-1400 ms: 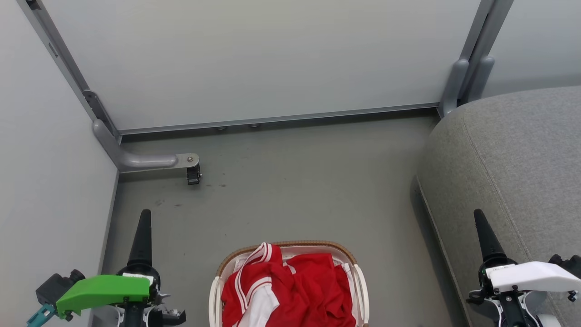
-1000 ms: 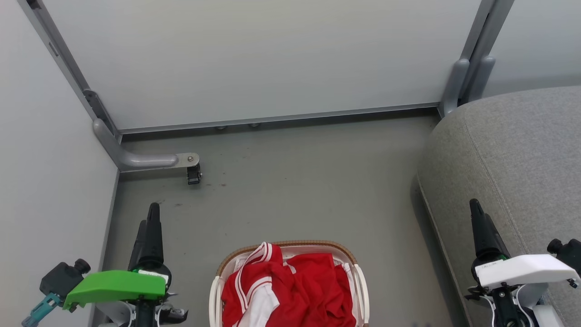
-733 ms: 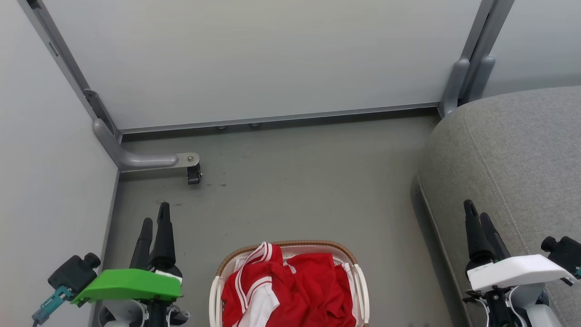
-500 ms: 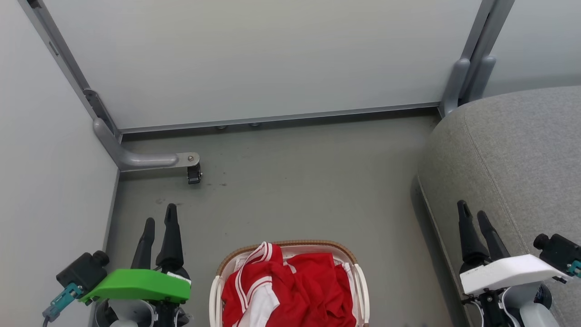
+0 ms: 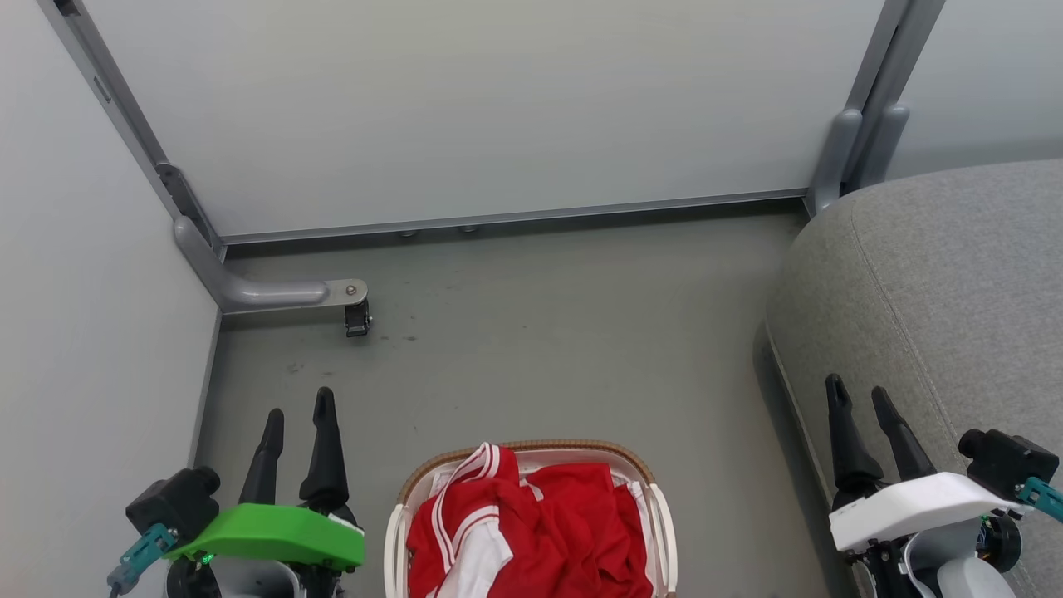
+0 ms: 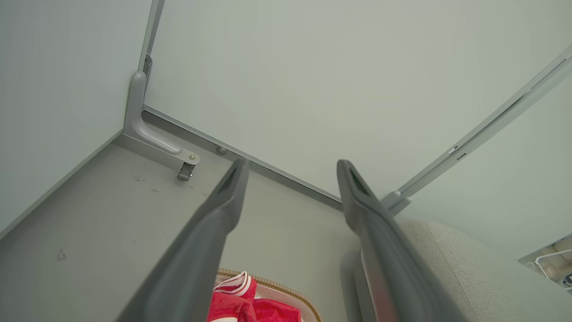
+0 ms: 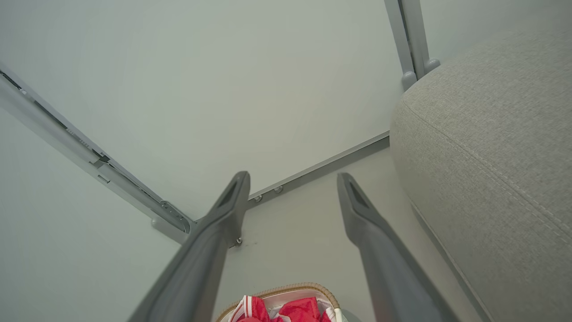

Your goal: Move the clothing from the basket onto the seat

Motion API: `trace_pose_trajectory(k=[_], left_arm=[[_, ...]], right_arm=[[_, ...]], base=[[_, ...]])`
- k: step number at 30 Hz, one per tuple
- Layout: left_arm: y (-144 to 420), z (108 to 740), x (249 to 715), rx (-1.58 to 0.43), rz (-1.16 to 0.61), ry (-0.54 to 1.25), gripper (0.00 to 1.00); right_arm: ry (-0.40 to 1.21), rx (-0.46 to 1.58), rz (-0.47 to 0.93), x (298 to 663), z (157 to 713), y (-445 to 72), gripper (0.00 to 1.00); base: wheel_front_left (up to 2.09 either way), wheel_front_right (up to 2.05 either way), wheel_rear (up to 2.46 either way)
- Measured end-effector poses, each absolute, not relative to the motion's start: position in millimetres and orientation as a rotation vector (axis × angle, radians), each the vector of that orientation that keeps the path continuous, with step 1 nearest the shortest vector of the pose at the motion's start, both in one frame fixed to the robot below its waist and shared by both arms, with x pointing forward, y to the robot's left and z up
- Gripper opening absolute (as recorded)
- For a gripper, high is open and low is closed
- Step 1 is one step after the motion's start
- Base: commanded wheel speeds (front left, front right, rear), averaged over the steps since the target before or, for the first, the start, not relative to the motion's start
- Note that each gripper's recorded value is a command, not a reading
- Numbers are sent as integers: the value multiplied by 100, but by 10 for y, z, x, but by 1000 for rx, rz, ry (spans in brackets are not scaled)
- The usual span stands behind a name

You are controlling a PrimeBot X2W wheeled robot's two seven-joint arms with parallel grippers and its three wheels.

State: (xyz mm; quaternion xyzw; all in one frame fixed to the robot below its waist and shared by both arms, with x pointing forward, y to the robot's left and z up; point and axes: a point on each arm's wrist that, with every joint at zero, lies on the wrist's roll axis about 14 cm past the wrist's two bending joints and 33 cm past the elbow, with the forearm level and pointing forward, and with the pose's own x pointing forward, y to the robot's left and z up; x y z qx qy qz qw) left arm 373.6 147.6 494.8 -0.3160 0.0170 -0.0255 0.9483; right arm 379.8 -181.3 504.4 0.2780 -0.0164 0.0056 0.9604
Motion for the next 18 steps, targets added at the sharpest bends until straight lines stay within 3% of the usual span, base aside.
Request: trace_pose_trajectory(k=[18], left_arm=[[1381, 4808, 3685, -504, -75, 59, 100]], right_arm=[[-47, 389, 40, 3804, 5047, -1757, 100]], base=[[0, 0, 0]])
